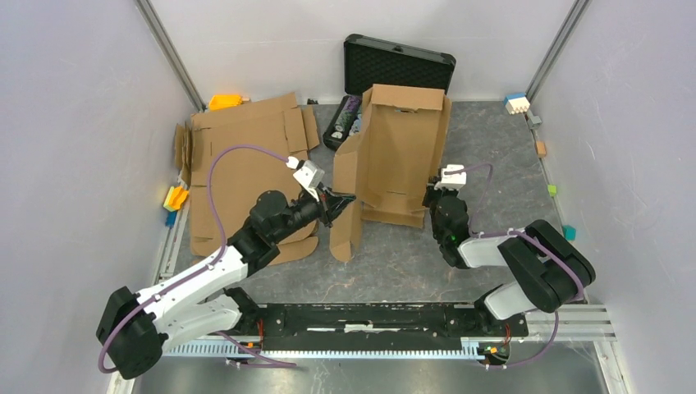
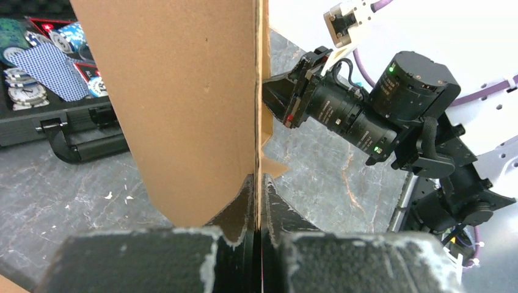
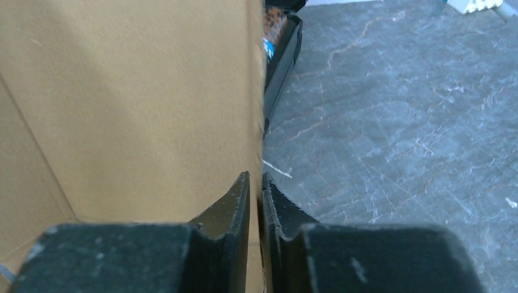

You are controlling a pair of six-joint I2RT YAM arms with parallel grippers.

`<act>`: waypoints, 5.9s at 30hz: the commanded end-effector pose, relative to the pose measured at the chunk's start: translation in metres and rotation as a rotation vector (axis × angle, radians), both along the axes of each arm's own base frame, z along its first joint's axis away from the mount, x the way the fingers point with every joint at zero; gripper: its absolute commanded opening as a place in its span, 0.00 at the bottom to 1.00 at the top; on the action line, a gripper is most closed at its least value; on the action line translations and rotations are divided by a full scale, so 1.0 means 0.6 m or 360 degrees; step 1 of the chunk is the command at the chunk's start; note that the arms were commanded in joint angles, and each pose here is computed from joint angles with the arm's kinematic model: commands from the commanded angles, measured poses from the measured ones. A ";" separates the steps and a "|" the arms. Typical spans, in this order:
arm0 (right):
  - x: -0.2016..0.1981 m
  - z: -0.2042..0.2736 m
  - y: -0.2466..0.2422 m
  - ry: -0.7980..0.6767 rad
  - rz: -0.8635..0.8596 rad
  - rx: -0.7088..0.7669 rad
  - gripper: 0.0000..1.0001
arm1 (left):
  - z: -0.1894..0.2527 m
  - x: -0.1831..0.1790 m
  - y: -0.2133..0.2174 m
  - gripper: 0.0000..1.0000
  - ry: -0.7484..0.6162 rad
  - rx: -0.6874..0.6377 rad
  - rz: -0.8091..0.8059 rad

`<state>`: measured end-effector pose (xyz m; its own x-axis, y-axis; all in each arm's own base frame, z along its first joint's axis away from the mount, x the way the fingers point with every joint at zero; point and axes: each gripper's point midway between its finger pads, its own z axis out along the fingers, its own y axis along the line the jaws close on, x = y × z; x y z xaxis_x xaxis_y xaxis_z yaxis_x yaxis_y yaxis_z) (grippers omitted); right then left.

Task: Fold the paper box

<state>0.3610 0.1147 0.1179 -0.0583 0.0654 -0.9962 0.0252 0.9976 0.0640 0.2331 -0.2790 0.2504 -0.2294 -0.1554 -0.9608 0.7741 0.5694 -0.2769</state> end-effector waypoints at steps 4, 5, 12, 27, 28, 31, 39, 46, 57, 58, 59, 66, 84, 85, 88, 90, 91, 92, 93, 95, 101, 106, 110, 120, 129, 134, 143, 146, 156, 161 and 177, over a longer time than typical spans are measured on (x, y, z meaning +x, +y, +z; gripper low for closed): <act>0.000 0.022 -0.001 -0.0058 0.0006 0.0051 0.31 | -0.011 -0.011 -0.008 0.02 -0.0190 0.0066 -0.0063; -0.005 0.014 -0.005 -0.0028 0.0001 0.0061 0.32 | -0.023 -0.015 -0.006 0.02 -0.0184 0.0084 -0.0059; -0.046 -0.035 -0.016 0.0146 0.0049 0.0083 0.30 | -0.065 -0.050 0.004 0.02 -0.0189 0.0121 -0.0080; -0.098 -0.057 0.041 0.0305 0.0525 -0.0011 0.75 | -0.100 -0.081 0.008 0.02 -0.0124 0.0137 -0.0137; -0.099 -0.058 0.040 0.0315 0.0538 -0.0011 0.78 | -0.101 -0.081 0.007 0.02 -0.0119 0.0142 -0.0141; -0.104 -0.063 0.050 0.0335 0.0653 0.0021 0.81 | -0.102 -0.081 0.006 0.02 -0.0107 0.0149 -0.0145; -0.131 -0.056 0.092 0.0295 0.0963 0.0043 0.98 | -0.113 -0.081 0.013 0.02 -0.0064 0.0149 -0.0110; -0.135 -0.060 0.095 0.0311 0.0999 -0.0012 0.98 | -0.115 -0.086 0.019 0.02 -0.0076 0.0137 -0.0111; -0.148 -0.067 0.124 0.0332 0.1165 -0.0061 0.98 | -0.113 -0.092 0.015 0.02 -0.0090 0.0121 -0.0150; -0.149 -0.068 0.126 0.0341 0.1175 -0.0065 0.98 | -0.112 -0.094 0.014 0.02 -0.0089 0.0115 -0.0159; -0.149 -0.068 0.129 0.0345 0.1189 -0.0062 0.98 | -0.111 -0.095 0.013 0.02 -0.0088 0.0108 -0.0165; -0.169 -0.066 0.156 0.0357 0.1357 0.0010 0.98 | -0.109 -0.099 0.011 0.02 -0.0073 0.0070 -0.0179; -0.116 -0.054 0.135 0.0354 0.1147 -0.0046 0.98 | -0.112 -0.095 0.015 0.02 -0.0071 0.0093 -0.0154; -0.114 -0.054 0.136 0.0349 0.1149 -0.0057 0.98 | -0.110 -0.094 0.014 0.02 -0.0075 0.0095 -0.0152; -0.108 -0.054 0.145 0.0345 0.1194 -0.0076 0.98 | -0.109 -0.090 0.012 0.02 -0.0081 0.0108 -0.0146; -0.106 -0.055 0.155 0.0351 0.1242 -0.0085 0.98 | -0.108 -0.088 0.009 0.02 -0.0081 0.0115 -0.0150; -0.106 -0.057 0.159 0.0359 0.1267 -0.0090 0.98 | -0.107 -0.088 0.008 0.02 -0.0083 0.0116 -0.0153; -0.106 -0.057 0.161 0.0359 0.1279 -0.0089 0.98 | -0.107 -0.088 0.007 0.02 -0.0083 0.0118 -0.0158; -0.109 -0.058 0.165 0.0361 0.1303 -0.0085 0.98 | -0.107 -0.088 0.006 0.02 -0.0081 0.0118 -0.0163; -0.115 -0.056 0.171 0.0352 0.1350 -0.0061 0.98 | -0.106 -0.089 0.005 0.02 -0.0081 0.0118 -0.0166; -0.117 -0.049 0.176 0.0341 0.1411 0.0014 0.98 | -0.104 -0.089 0.007 0.02 -0.0083 0.0110 -0.0159; -0.121 -0.043 0.186 0.0309 0.1490 0.0009 0.98 | -0.103 -0.089 0.007 0.02 -0.0076 0.0103 -0.0158; -0.119 -0.049 0.193 0.0355 0.1533 0.0002 0.98 | -0.101 -0.089 0.007 0.02 -0.0077 0.0098 -0.0155; -0.086 -0.063 0.160 0.0377 0.1314 -0.0136 0.98 | -0.100 -0.089 0.006 0.02 -0.0060 0.0083 -0.0154; -0.059 -0.066 0.164 0.0353 0.1262 -0.0303 0.98 | -0.100 -0.085 0.004 0.02 -0.0068 0.0094 -0.0148; -0.049 -0.065 0.171 0.0353 0.1271 -0.0308 0.96 | -0.100 -0.084 0.003 0.02 -0.0073 0.0099 -0.0148; -0.030 -0.052 0.185 0.0306 0.1252 -0.0239 0.72 | -0.101 -0.084 -0.002 0.02 -0.0066 0.0107 -0.0166; -0.023 -0.055 0.193 0.0312 0.1252 -0.0225 0.64 | -0.101 -0.084 -0.002 0.02 -0.0064 0.0102 -0.0165; 0.008 -0.073 0.186 0.0384 0.1009 -0.0141 0.55 | -0.106 -0.085 -0.004 0.02 -0.0048 0.0111 -0.0178; 0.016 -0.067 0.184 0.0357 0.0942 -0.0054 0.51 | -0.107 -0.088 -0.006 0.02 -0.0034 0.0108 -0.0190; 0.069 -0.096 0.188 0.0547 0.0735 0.0014 0.53 | -0.119 -0.089 -0.012 0.02 0.0011 0.0119 -0.0213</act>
